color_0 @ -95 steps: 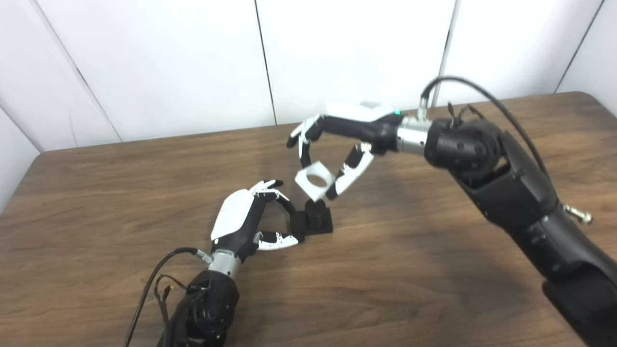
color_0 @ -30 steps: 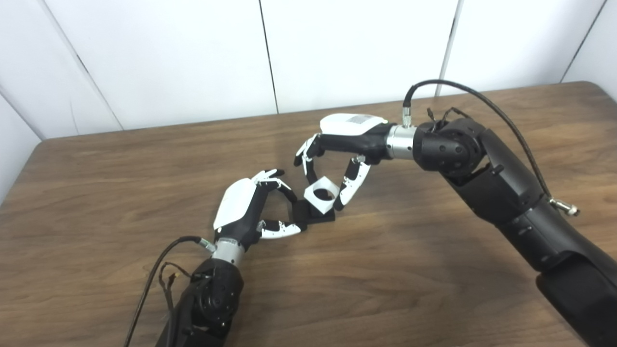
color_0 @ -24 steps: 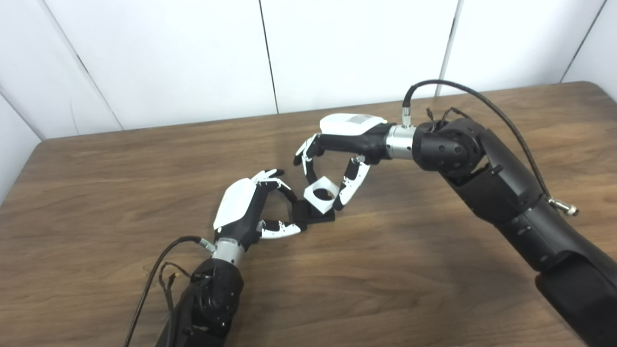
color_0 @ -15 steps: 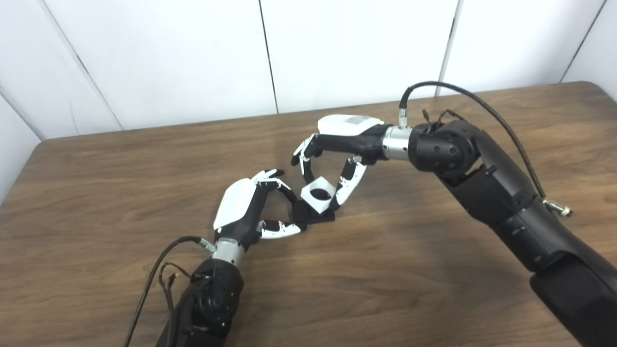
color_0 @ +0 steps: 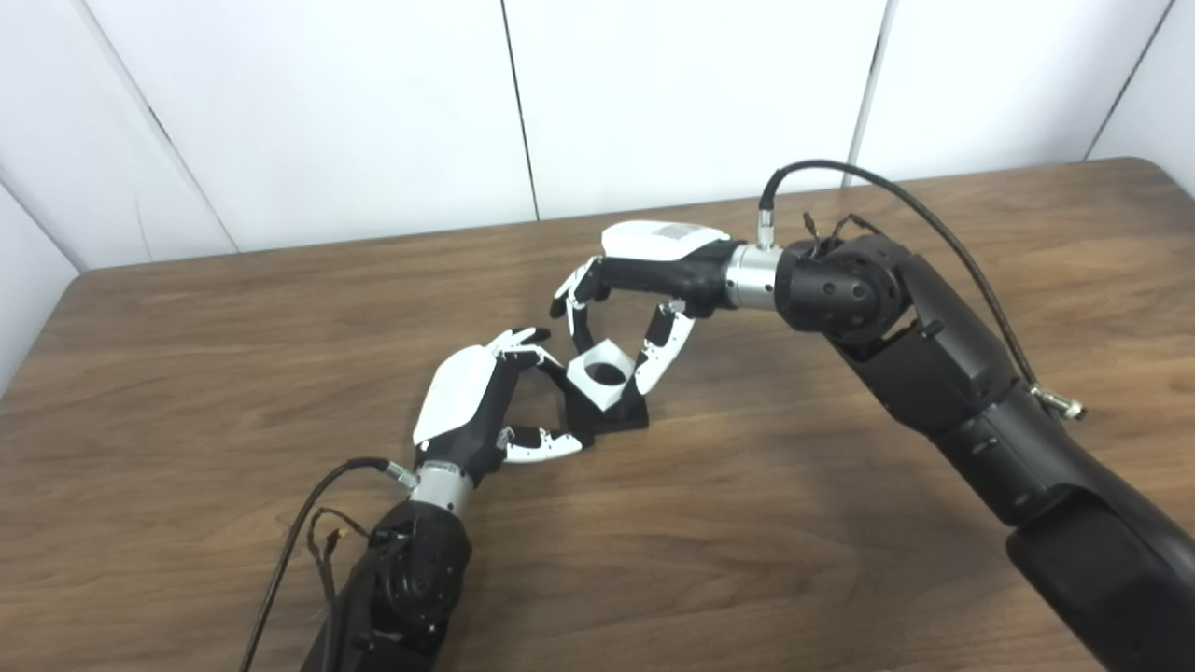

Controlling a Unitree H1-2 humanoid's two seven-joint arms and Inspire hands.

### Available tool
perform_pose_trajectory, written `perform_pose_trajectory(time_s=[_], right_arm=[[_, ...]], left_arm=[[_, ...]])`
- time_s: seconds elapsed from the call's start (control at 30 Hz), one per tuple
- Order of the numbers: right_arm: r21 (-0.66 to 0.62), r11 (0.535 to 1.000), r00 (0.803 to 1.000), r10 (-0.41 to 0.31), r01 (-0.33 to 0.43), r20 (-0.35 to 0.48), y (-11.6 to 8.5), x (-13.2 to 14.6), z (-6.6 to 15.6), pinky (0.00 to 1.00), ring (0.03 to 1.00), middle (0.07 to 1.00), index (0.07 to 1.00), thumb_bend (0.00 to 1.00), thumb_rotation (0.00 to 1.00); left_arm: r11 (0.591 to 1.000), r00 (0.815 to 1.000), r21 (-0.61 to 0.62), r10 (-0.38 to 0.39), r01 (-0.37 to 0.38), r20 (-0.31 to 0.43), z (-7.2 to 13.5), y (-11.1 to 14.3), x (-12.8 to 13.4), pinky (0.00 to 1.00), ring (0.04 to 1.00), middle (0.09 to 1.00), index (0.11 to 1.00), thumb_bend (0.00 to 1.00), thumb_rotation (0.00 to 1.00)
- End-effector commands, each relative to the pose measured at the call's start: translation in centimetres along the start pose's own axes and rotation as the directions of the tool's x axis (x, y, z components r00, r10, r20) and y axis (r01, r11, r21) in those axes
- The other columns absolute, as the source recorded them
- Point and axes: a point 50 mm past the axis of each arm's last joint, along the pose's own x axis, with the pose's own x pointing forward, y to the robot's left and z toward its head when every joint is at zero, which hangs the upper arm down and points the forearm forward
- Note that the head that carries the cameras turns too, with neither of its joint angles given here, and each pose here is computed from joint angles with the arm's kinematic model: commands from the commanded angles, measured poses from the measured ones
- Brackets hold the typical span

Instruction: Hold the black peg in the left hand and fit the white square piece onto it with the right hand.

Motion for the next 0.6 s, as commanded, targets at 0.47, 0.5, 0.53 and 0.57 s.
perform_pose_trajectory(time_s=[0.47, 0.5, 0.53, 0.57], right_arm=[[-0.039, 0.995, 0.995, -0.095, 0.094, -0.012, -3.59, -0.6, 0.01, 0.77, 0.857, 0.814, 0.48, 0.52, 0.14], [-0.038, 0.995, 0.995, -0.096, 0.096, -0.012, -3.64, -0.69, -0.05, 0.77, 0.855, 0.812, 0.48, 0.52, 0.14], [-0.039, 0.995, 0.995, -0.097, 0.096, -0.015, -3.7, -0.78, -0.1, 0.77, 0.856, 0.812, 0.48, 0.52, 0.14], [-0.042, 0.994, 0.995, -0.097, 0.096, -0.019, -3.76, -0.89, -0.12, 0.78, 0.859, 0.814, 0.48, 0.52, 0.14]], left_arm=[[0.999, 1.0, 0.04, -0.03, 0.03, -0.01, -0.79, 0.26, -0.56, 0.9, 0.933, 0.883, 0.488, 0.52, 0.08], [0.999, 1.0, 0.041, -0.03, 0.03, -0.009, -0.81, 0.27, -0.56, 0.9, 0.934, 0.883, 0.488, 0.52, 0.08], [0.999, 1.0, 0.042, -0.029, 0.03, -0.008, -0.81, 0.29, -0.55, 0.9, 0.932, 0.882, 0.488, 0.52, 0.08], [0.998, 1.0, 0.046, -0.03, 0.03, -0.007, -0.79, 0.3, -0.54, 0.9, 0.929, 0.882, 0.488, 0.52, 0.08]])
